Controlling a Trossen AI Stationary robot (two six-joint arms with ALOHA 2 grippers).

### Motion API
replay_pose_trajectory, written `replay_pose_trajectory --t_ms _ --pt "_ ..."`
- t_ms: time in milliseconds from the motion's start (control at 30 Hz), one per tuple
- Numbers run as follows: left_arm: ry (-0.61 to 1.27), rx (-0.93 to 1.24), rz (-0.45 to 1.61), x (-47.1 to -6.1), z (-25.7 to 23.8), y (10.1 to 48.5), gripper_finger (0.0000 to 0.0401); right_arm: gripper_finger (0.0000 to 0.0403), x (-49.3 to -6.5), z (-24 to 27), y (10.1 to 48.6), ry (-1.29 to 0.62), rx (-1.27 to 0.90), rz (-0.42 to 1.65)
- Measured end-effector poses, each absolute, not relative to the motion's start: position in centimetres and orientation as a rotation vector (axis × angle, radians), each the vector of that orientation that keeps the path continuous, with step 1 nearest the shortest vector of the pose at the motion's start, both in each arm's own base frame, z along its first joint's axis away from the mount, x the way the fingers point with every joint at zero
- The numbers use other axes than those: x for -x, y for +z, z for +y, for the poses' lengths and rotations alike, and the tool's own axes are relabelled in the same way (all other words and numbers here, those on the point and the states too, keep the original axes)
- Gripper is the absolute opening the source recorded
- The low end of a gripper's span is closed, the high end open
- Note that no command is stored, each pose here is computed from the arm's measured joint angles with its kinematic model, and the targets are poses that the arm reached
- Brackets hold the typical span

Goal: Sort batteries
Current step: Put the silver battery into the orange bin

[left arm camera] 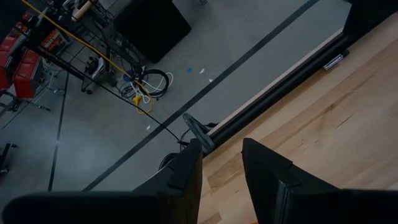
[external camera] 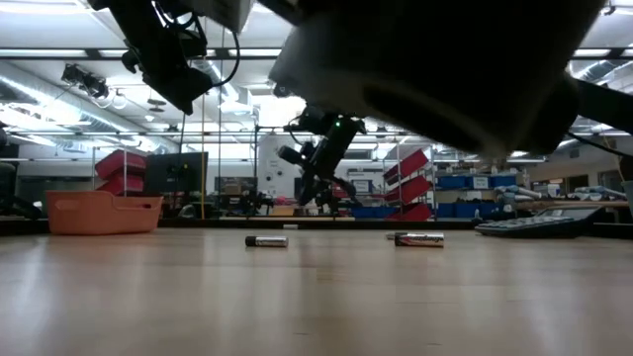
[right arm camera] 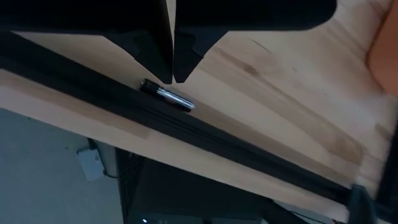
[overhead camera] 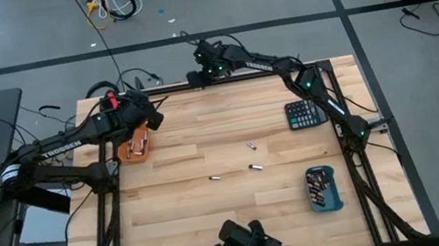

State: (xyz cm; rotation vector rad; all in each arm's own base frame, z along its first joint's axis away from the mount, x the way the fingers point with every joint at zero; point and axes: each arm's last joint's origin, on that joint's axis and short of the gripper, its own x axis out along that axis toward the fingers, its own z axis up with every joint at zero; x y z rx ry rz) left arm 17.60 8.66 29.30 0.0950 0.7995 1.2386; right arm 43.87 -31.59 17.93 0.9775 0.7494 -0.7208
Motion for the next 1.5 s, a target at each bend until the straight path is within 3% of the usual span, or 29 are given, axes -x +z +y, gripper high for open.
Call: replay_pose_trajectory --t_ms 500,833,1267,1500 --pt "1.239 -0.094 0.798 -17.6 8.7 29.3 0.0113 0.0004 -43.4 -32.5 15.4 -0.721 -1.013 0.702" --pt "1.239 -0.094 0.799 -17.6 8.7 29.3 0.0113 0.0002 -42.6 -33.6 12.9 -0.654 -1.187 0.732" --pt "1.232 -0.107 0.793 -17.8 8.7 29.4 0.0113 0.0002 -42.9 -33.7 13.6 -0.537 -1.193 0.712" --pt "1.231 -0.108 0.794 -17.8 8.7 29.4 0.0113 0.0 -42.7 -34.5 13.9 -0.578 -1.19 0.664"
